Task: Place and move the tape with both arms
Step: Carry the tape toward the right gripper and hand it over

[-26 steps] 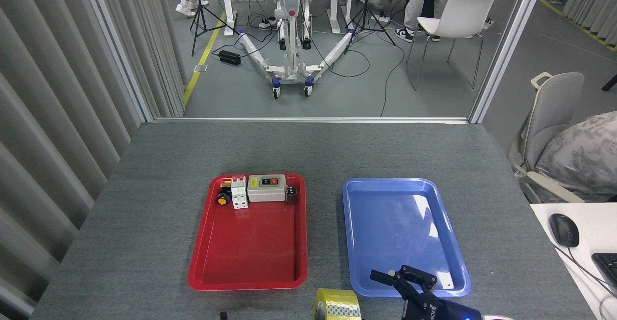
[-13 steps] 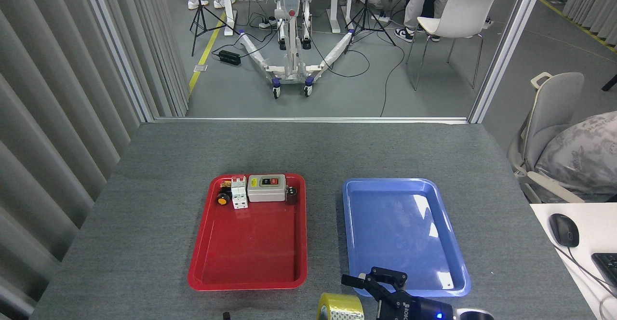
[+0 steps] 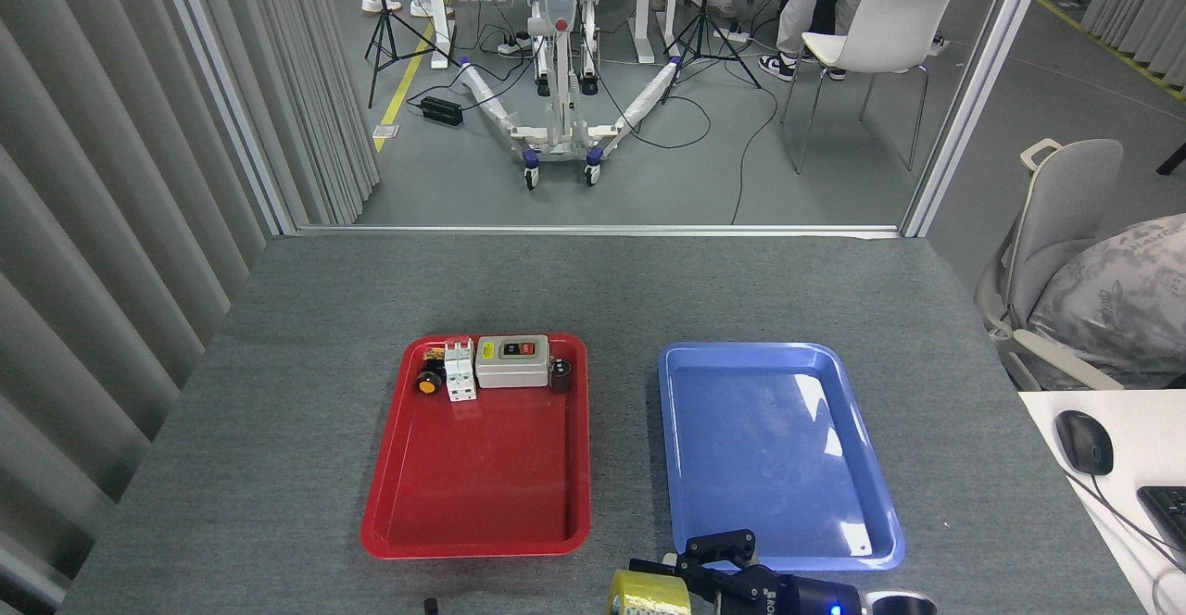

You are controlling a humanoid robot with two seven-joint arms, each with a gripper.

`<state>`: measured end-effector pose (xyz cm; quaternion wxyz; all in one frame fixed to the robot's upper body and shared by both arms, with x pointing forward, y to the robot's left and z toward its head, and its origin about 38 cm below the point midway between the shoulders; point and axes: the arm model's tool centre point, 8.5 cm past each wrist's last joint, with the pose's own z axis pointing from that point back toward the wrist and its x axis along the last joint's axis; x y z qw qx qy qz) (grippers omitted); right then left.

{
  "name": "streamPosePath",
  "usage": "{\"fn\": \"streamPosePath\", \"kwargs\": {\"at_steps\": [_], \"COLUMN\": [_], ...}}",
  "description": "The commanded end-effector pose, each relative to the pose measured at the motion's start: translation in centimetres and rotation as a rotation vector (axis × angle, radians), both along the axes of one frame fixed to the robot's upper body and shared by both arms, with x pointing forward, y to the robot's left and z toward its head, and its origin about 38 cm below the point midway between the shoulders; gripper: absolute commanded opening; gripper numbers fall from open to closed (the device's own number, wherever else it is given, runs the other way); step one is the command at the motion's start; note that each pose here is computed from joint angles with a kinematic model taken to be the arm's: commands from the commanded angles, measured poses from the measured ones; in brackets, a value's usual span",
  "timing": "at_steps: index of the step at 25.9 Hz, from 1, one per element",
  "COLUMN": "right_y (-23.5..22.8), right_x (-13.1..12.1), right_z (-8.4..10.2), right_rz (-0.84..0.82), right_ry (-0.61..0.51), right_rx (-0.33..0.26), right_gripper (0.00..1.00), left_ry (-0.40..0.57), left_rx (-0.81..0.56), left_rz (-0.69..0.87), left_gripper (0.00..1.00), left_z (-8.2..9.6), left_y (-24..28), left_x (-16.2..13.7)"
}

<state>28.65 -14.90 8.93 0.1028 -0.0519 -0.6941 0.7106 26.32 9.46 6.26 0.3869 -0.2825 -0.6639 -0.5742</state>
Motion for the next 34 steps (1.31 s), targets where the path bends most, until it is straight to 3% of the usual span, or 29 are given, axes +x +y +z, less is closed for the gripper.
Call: {"fn": "streamPosePath", "kwargs": {"at_steps": [1, 8, 9, 14, 19, 25, 34], "right_y": [0.0, -0.2, -0.2, -0.2, -0.2, -0.2, -0.4], "right_x": [0.0, -0.1, -0.1, -0.2, -0.3, -0.4, -0.5], "right_z": [-0.1, -0.2, -0.2, -0.4, -0.5, -0.5, -0.3], "right_rz": [-0.009, -0.008, -0.008, -0.008, -0.009, -0.007, 0.008], "right_ry": [0.001, 0.004, 0.004, 0.009, 0.013, 0.015, 0.022], "right_rx": [-0.003, -0.009, -0.009, -0.009, -0.009, -0.009, 0.004], "right_gripper": [0.33, 0.32, 0.31, 0.31, 0.30, 0.30, 0.29], "left_ry": [-0.027, -0.035, -0.034, -0.031, -0.059, -0.098, -0.084], "left_rx": [0.000, 0.005, 0.004, 0.008, 0.006, -0.010, 0.015], "left_rz": [-0.017, -0.023, -0.019, -0.018, 0.011, 0.009, 0.100], "left_gripper": [0.00, 0.00, 0.04, 0.32, 0.66, 0.74, 0.75], "left_z": [0.1, -0.1, -0.1, -0.2, 0.5, 1.1, -0.2], "left_y": [0.4, 0.9, 1.0, 1.1, 1.8, 2.5, 6.0], "left_x": [-0.2, -0.2, -0.2, -0.1, 1.0, 1.4, 2.2]}}
